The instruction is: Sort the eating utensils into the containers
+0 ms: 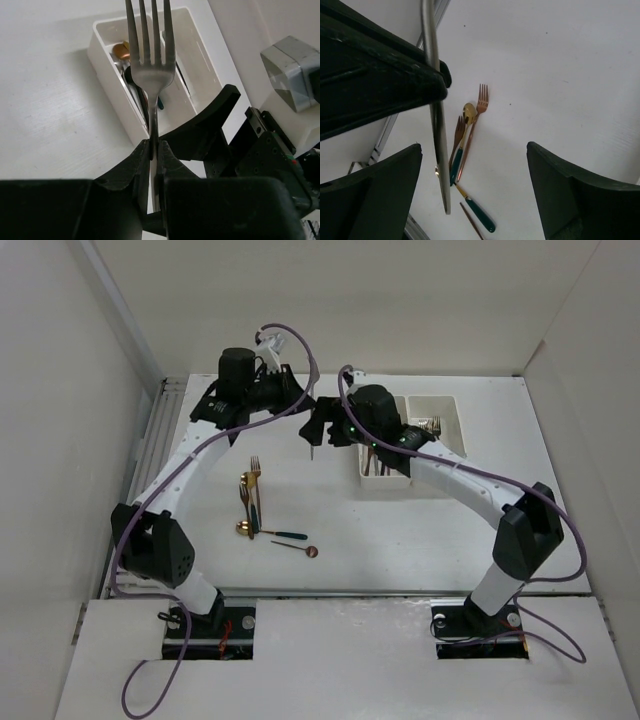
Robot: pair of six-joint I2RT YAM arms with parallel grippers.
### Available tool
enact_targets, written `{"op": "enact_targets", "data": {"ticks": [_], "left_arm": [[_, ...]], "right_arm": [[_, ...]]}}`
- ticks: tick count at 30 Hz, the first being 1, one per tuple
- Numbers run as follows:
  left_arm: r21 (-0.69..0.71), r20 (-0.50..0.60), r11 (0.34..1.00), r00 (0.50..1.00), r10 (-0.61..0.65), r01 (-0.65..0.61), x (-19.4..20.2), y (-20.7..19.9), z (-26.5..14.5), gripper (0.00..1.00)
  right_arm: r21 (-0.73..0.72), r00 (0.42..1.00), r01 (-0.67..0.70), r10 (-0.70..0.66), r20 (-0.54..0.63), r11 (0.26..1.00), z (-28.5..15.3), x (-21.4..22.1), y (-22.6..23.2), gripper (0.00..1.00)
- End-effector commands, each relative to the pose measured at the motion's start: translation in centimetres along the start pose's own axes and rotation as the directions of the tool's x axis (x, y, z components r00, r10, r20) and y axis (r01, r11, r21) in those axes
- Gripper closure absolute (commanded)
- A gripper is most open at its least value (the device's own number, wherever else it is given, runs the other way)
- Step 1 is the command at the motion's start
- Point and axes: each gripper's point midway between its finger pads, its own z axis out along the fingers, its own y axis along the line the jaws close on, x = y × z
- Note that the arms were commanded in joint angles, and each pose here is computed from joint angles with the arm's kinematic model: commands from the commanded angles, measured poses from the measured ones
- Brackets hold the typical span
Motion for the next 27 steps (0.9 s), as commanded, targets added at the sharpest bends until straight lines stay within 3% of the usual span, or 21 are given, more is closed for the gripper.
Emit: {"op": "enact_targets", "data": {"ticks": [1,3,4,7,8,9,12,15,16,17,18,20,22,23,24,25,27], "left_arm": [[0.027,-0.025,0.997,0.997,-0.077,0.077,0.7,-0.2,0.2,1.00],[0.036,-0.030,0.996,0.997,-0.076,0.078,0.8,-0.3,0.2,1.00],[0.032,-0.037,0.996,0.996,-0.081,0.082,1.0,-0.3,0.2,1.00],[0.065,-0.048,0.994,0.995,-0.088,0.091,1.0,-0.9,0.1,1.00],[0.098,-0.045,0.991,0.995,-0.087,0.091,0.8,-1.8,-0.2,1.00],[0.110,-0.043,0.990,0.996,-0.082,0.086,0.7,-2.0,-0.3,1.00],[0.133,-0.049,0.986,0.994,-0.097,0.103,0.6,-2.5,-0.3,1.00],[0.143,-0.051,0.987,0.996,-0.073,0.080,0.7,-2.6,-0.4,0.98],[0.144,-0.049,0.987,0.997,-0.060,0.066,0.7,-2.5,-0.4,0.79],[0.140,-0.055,0.988,0.997,-0.050,0.058,0.9,-2.4,-0.4,0.51],[0.109,-0.050,0.994,0.998,-0.024,0.029,1.0,-1.7,-0.3,0.01],[-0.014,-0.057,1.000,0.998,0.017,-0.017,1.5,0.7,-0.4,0.00],[-0.161,-0.077,0.980,0.991,0.106,-0.118,1.6,3.9,-0.8,0.00],[-0.331,-0.107,0.934,0.989,0.103,-0.133,2.1,7.4,-1.3,0.00],[-0.408,-0.129,0.900,0.985,0.112,-0.156,2.5,9.1,-1.7,0.00],[-0.477,-0.144,0.863,0.983,0.113,-0.169,2.6,10.9,-2.3,0.00],[-0.615,-0.223,0.755,0.969,0.111,-0.228,4.6,15.1,-3.6,0.00]], "right_arm": [[-0.125,0.995,-0.025,0.037,0.096,0.992,-0.4,-3.7,3.8,0.12],[-0.122,0.993,-0.038,0.051,0.104,0.992,0.0,-3.8,3.7,0.20],[-0.116,0.994,-0.049,0.060,0.093,0.992,0.4,-3.4,3.5,0.35],[-0.107,0.995,-0.052,0.061,0.080,0.993,1.3,-2.9,3.1,0.60],[-0.109,0.996,-0.064,0.071,0.062,0.992,1.7,-2.3,3.0,0.86],[-0.114,0.995,-0.063,0.071,0.069,0.991,1.6,-2.7,3.2,0.98],[-0.117,0.995,-0.073,0.080,0.053,0.990,1.9,-2.2,3.1,1.00],[-0.099,0.991,-0.071,0.082,0.108,0.993,0.6,-3.8,3.3,1.00],[-0.077,0.989,-0.061,0.071,0.128,0.995,0.4,-4.1,2.9,1.00],[-0.049,0.986,-0.071,0.077,0.149,0.996,0.0,-4.9,1.5,1.00],[-0.021,0.985,-0.049,0.052,0.167,0.999,-0.9,-5.8,0.7,1.00],[0.129,0.978,-0.055,0.028,0.205,0.990,-2.2,-7.6,-4.0,1.00],[0.314,0.988,0.030,-0.075,0.133,0.949,-4.2,-7.6,-8.8,1.00],[0.471,0.986,0.065,-0.129,0.106,0.880,-5.2,-8.0,-12.6,1.00],[0.592,0.982,0.079,-0.165,0.092,0.802,-7.1,-9.7,-15.6,1.00],[0.716,0.985,0.161,-0.161,-0.068,0.679,-8.6,-7.2,-19.7,1.00],[0.864,0.980,0.189,-0.147,-0.136,0.467,-12.7,-7.7,-25.5,1.00]]}}
